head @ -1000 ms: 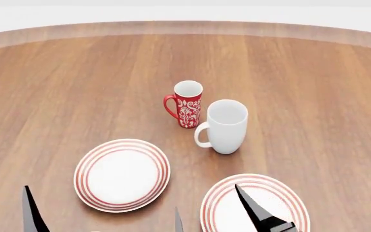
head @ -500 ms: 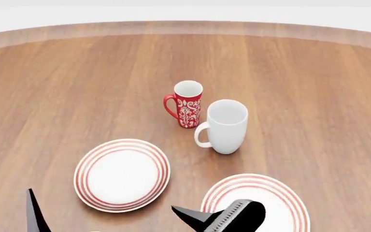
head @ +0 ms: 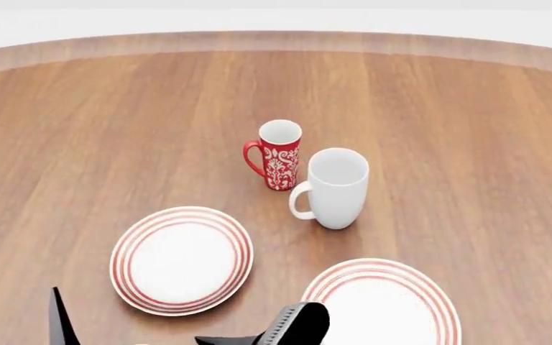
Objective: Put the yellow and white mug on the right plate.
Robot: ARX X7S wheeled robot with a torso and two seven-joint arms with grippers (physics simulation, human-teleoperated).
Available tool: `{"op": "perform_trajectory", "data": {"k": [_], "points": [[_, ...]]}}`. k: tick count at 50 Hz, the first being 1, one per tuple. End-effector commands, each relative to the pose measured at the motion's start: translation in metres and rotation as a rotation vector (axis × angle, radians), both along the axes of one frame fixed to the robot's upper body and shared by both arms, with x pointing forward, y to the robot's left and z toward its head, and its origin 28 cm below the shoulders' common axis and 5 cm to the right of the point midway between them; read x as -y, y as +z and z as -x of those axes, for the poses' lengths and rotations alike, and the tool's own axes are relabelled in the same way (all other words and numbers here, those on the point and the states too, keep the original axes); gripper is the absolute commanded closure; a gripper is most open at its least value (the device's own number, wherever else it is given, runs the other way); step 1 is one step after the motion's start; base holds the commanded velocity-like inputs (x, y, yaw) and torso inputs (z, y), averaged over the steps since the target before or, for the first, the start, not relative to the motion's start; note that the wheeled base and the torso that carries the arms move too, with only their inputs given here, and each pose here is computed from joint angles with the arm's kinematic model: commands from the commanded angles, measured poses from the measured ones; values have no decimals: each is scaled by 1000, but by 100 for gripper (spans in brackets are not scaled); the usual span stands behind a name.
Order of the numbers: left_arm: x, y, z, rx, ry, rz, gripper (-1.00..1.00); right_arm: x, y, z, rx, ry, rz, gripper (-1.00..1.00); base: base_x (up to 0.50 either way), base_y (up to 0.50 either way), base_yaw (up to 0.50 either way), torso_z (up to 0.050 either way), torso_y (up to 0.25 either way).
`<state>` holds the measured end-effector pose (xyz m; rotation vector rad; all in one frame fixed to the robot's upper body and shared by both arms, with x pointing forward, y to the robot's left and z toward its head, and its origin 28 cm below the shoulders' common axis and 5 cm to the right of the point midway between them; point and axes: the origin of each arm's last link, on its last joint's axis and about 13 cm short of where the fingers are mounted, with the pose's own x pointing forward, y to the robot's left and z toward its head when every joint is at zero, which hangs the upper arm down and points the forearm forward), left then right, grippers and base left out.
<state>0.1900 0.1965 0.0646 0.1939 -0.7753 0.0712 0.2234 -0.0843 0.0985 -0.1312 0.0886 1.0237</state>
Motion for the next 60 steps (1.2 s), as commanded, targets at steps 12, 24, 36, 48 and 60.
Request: {"op": "perform_trajectory", "data": {"k": [12,24,36,48,60], "points": [[0,1,3,1,2,0,-100,-22,-6,-15,-10,1,-34,-100,0,0,0,0,0],[0,-5,0,-2,4,-1,-100,-24,-23,-17,-49,6,10,-100,0,0,0,0,0],[0,-3,1,-5,3,-6,-100,-22,-27,-17,-78,-5,18,-100,0,0,0,0,0],[0,-5,0,-12,0,-10,-100,-18,-33,-18,-85,-35,14,-100,0,0,0,0,0],[-1,-7,-1,-23,1,-7,-100,-15,-40,-16,-101,-52,19,-100,0,0,0,0,0]]}}
